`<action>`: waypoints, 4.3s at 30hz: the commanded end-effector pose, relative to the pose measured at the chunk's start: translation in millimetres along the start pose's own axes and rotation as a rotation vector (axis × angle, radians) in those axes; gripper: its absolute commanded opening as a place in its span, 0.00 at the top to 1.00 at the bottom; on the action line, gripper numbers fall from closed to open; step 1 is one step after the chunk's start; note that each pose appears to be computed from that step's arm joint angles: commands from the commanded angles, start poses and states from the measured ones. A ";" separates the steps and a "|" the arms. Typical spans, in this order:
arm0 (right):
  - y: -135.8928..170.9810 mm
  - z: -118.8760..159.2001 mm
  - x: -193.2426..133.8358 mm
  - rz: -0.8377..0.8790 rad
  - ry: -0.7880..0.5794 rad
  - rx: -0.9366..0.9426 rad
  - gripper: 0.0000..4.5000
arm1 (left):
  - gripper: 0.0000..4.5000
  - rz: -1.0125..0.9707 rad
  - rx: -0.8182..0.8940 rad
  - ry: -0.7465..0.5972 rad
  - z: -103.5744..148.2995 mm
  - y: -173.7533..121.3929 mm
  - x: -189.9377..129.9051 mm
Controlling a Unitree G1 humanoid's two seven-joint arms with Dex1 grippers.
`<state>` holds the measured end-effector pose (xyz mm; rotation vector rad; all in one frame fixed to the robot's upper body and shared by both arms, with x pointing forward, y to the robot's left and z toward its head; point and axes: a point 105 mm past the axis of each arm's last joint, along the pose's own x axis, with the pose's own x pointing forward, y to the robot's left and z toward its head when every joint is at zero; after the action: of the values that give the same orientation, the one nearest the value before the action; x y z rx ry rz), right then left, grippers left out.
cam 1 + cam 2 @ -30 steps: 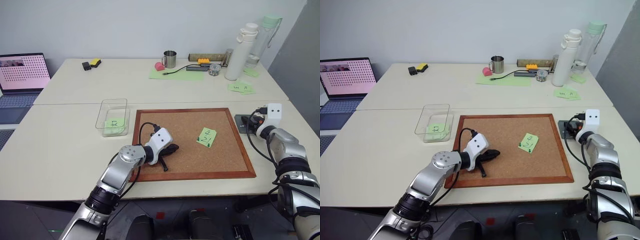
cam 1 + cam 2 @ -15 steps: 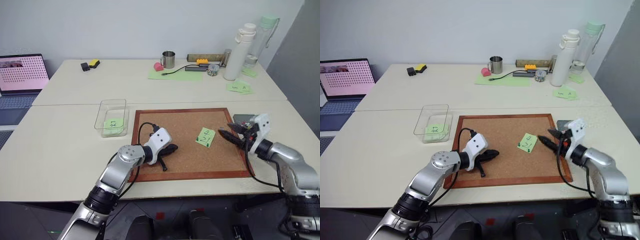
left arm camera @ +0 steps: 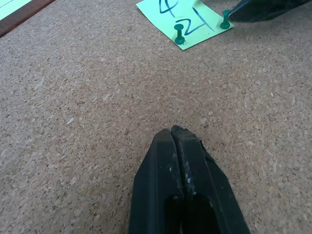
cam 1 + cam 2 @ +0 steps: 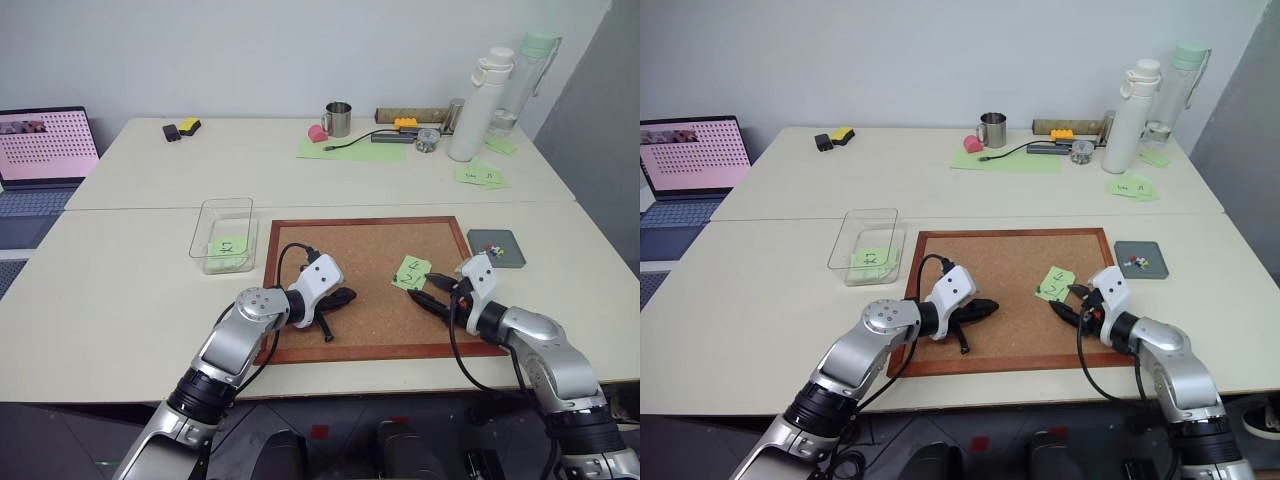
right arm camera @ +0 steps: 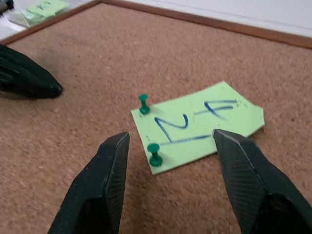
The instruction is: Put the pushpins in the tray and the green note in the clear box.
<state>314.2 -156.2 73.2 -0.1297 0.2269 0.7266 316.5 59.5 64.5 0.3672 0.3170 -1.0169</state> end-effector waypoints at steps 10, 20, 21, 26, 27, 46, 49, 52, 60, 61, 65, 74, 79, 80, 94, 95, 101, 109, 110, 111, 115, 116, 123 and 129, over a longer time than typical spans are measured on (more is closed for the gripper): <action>3.8 8.9 4.7 0.023 -0.049 -0.014 0.89 | 1.00 0.010 -0.089 0.170 -48.2 -3.7 -1.9; 7.2 34.8 0.0 0.044 -0.155 0.029 0.99 | 1.00 0.010 -0.092 0.172 -49.3 -4.3 -2.4; 7.4 40.3 -1.3 0.044 -0.175 0.036 0.99 | 1.00 0.010 -0.091 0.173 -49.6 -4.6 -2.5; 2.8 66.6 -8.2 0.000 -0.264 0.067 0.99 | 1.00 0.006 -0.091 0.174 -50.3 -6.1 -0.6; 2.3 69.2 -10.0 -0.008 -0.274 0.074 0.99 | 1.00 0.005 -0.091 0.173 -50.2 -6.7 -0.4; -147.8 41.1 -40.2 -0.610 -0.108 0.070 0.99 | 1.00 -0.008 -0.083 0.167 -46.9 -7.8 1.3; -156.2 41.3 -35.8 -0.602 -0.114 0.113 0.89 | 1.00 0.007 -0.085 0.167 -47.6 -4.9 -1.3; -162.3 41.2 -34.2 -0.597 -0.115 0.133 0.78 | 1.00 0.015 -0.091 0.170 -49.5 -4.7 -4.6; -168.9 43.4 -35.4 -0.595 -0.142 0.140 0.45 | 1.00 0.028 -0.107 0.174 -52.4 -8.4 -8.7; -168.8 45.2 -35.8 -0.592 -0.151 0.135 0.42 | 1.00 0.029 -0.107 0.174 -52.5 -8.6 -8.9; -145.8 61.9 -28.6 -0.466 -0.205 0.040 0.42 | 1.00 0.035 -0.110 0.176 -53.2 -7.8 -10.4; -21.8 70.8 -2.3 0.008 -0.242 -0.057 0.42 | 1.00 0.035 -0.113 0.177 -53.7 -8.3 -10.5; 18.2 53.5 15.3 0.097 -0.182 -0.036 0.42 | 1.00 0.025 -0.109 0.176 -53.2 -10.0 -9.2; 22.6 46.8 19.8 0.104 -0.151 -0.048 0.42 | 1.00 0.024 -0.108 0.176 -52.7 -9.8 -8.9; 21.5 17.4 54.3 0.091 -0.067 0.014 0.42 | 1.00 0.029 -0.106 0.178 -52.8 -9.0 -10.9; 21.6 16.4 56.1 0.090 -0.067 0.020 0.46 | 1.00 0.031 -0.107 0.178 -53.1 -8.9 -11.3; 23.0 13.0 60.6 0.097 -0.072 0.032 0.71 | 1.00 0.046 -0.113 0.181 -54.1 -7.3 -14.8; 25.1 12.0 59.1 0.106 -0.076 0.000 0.99 | 1.00 0.055 -0.117 0.184 -54.8 -6.8 -16.5; 23.4 14.6 58.4 0.099 -0.084 -0.013 0.99 | 1.00 0.055 -0.117 0.184 -54.7 -6.8 -16.5; 21.1 18.1 57.6 0.089 -0.093 -0.031 0.99 | 1.00 0.056 -0.117 0.183 -54.6 -6.7 -16.5; 11.5 43.5 49.6 0.047 -0.136 -0.257 0.99 | 1.00 0.061 -0.114 0.180 -53.9 -5.5 -16.4; 9.8 51.9 46.5 0.041 -0.146 -0.324 0.99 | 1.00 0.062 -0.115 0.174 -52.6 -4.7 -15.9; 14.9 87.7 25.0 0.090 -0.177 -0.567 0.99 | 1.00 0.048 -0.127 0.025 -16.8 0.6 -15.6; 18.2 94.6 12.9 0.136 -0.149 -0.706 1.00 | 0.80 -0.018 -0.233 -0.203 40.1 7.3 -24.3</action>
<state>331.7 -119.2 146.7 -0.6575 -0.1085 0.9034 311.0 69.5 79.4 0.1063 0.3494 -0.9800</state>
